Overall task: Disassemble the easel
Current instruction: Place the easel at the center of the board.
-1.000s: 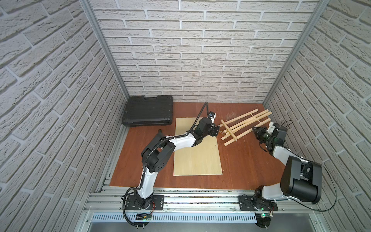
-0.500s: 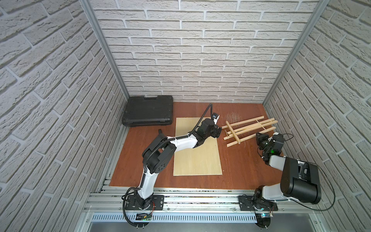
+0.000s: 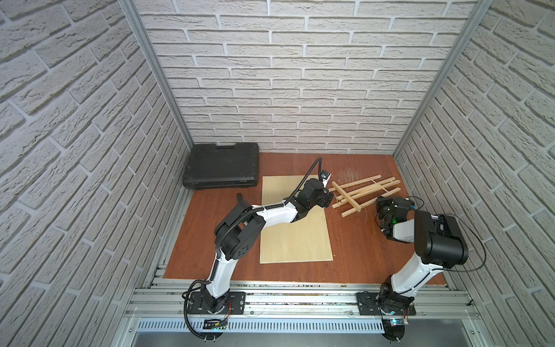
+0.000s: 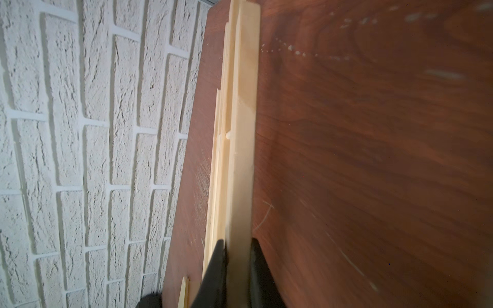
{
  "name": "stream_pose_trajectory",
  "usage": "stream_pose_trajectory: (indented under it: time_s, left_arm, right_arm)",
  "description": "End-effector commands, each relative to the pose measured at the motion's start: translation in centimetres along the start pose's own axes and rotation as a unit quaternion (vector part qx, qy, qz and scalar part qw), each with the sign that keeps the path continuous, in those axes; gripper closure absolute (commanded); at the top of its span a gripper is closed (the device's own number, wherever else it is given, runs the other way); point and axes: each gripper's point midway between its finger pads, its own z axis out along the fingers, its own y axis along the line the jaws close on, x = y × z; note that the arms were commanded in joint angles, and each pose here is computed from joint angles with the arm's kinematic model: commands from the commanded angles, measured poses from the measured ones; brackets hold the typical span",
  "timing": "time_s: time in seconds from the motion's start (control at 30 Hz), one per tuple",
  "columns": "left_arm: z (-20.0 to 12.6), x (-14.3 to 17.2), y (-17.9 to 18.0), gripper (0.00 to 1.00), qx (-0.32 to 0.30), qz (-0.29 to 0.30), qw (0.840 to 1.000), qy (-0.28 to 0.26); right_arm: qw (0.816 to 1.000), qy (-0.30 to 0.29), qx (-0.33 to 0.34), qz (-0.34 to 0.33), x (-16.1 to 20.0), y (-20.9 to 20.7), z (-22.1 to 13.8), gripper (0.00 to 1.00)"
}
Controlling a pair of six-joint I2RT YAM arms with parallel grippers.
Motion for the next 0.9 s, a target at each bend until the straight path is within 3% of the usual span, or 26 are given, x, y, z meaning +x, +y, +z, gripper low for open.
stream_pose_trajectory:
  time_s: [0.0, 0.27, 0.47, 0.87]
  left_arm:
    - [0.4, -1.3, -0.1, 0.13, -0.007, 0.004, 1.000, -0.019]
    - [0.5, -1.2, -0.2, 0.13, -0.006, 0.005, 1.000, -0.018]
    - [0.4, -1.3, 0.1, 0.12, -0.013, 0.004, 1.000, -0.019]
    - [0.2, -1.3, 1.6, 0.13, -0.056, -0.010, 0.998, -0.020]
  right_arm:
    - [1.000, 0.001, -0.004, -0.031, 0.9, 0.3, 1.4, 0.97]
    - [0.997, 0.035, 0.019, -0.072, 1.0, 1.8, 3.4, 0.97]
    - [0.997, 0.023, 0.022, -0.073, 0.2, 1.8, 3.5, 0.97]
    - [0.998, -0.022, 0.045, -0.038, 0.2, -3.3, -0.2, 0.94]
